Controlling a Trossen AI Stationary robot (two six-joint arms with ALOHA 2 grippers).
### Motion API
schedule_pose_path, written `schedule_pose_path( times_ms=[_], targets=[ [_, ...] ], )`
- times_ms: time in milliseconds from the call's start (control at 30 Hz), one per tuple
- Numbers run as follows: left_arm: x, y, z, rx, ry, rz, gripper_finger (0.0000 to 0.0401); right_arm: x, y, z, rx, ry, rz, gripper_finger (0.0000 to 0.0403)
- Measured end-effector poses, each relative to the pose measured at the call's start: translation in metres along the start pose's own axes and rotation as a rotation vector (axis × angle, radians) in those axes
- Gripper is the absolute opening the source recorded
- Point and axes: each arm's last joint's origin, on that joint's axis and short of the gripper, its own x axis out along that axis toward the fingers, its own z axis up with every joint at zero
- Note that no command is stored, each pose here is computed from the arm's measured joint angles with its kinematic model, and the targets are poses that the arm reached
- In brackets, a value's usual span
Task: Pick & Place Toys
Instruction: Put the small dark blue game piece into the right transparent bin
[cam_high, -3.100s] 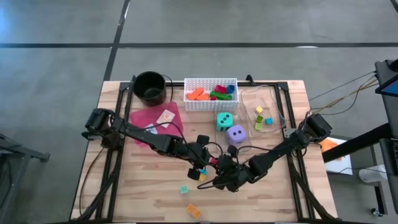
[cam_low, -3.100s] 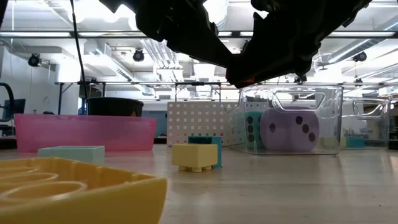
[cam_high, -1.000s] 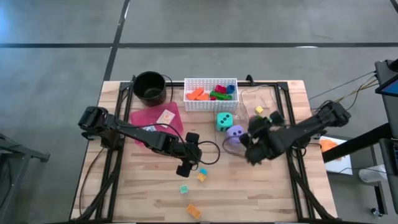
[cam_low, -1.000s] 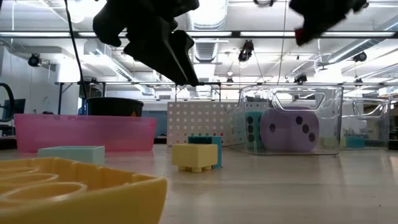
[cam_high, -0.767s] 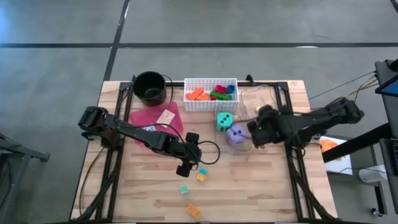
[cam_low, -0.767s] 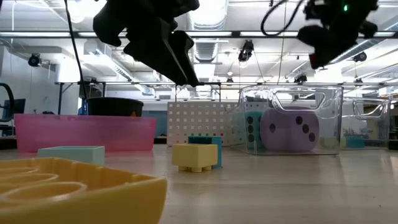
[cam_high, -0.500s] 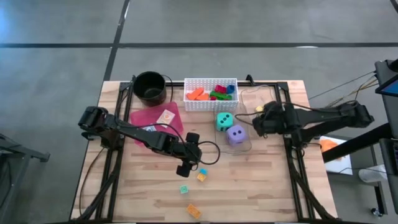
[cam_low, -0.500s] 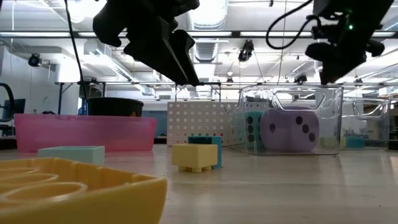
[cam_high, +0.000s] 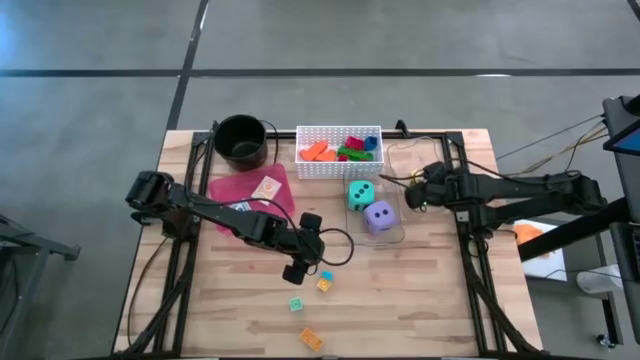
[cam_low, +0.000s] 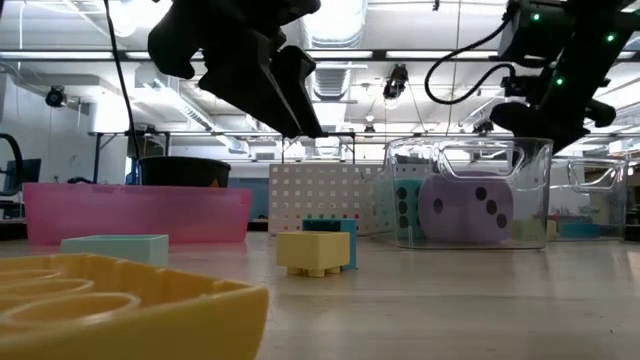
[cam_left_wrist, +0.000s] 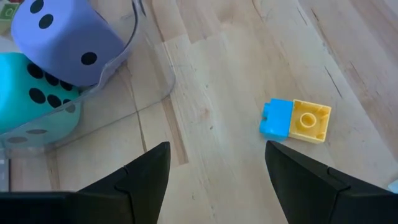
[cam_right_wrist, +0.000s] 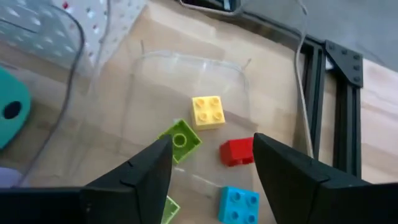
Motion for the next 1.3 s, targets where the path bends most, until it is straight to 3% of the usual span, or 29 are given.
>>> schedule_pose_path(
  times_ms=[200,433,633,733,933,1300],
  targets=[
    [0.0,-0.001,0.0,-0.024,0.0,-0.002,0.0264,-0.02,0.006,0.025,0.009,-0.05,0.079,0.0224],
    [0.003,-0.012,-0.005,-0.048,0.007,-0.019,0.0264,-0.054,0.026,0.053,-0.009,-0.087,0.367,0.0224],
    [0.011,-0.029,-0.023,-0.086,0.041,-0.042,0.0264,-0.076,0.048,0.055,-0.077,-0.113,0.578,0.0224],
    [0.015,-0.038,-0.03,-0.09,0.034,-0.056,0.0264,-0.086,0.063,0.05,-0.146,-0.121,0.633,0.0224],
    [0.021,-0.052,-0.033,-0.124,-0.111,-0.079,0.0264,-0.099,0.105,0.027,-0.283,-0.099,0.7,0.0224],
    [0.016,-0.077,-0.042,-0.24,-0.02,-0.211,0.0264,-0.123,0.192,-0.037,-0.508,-0.065,0.769,0.0224]
  ],
)
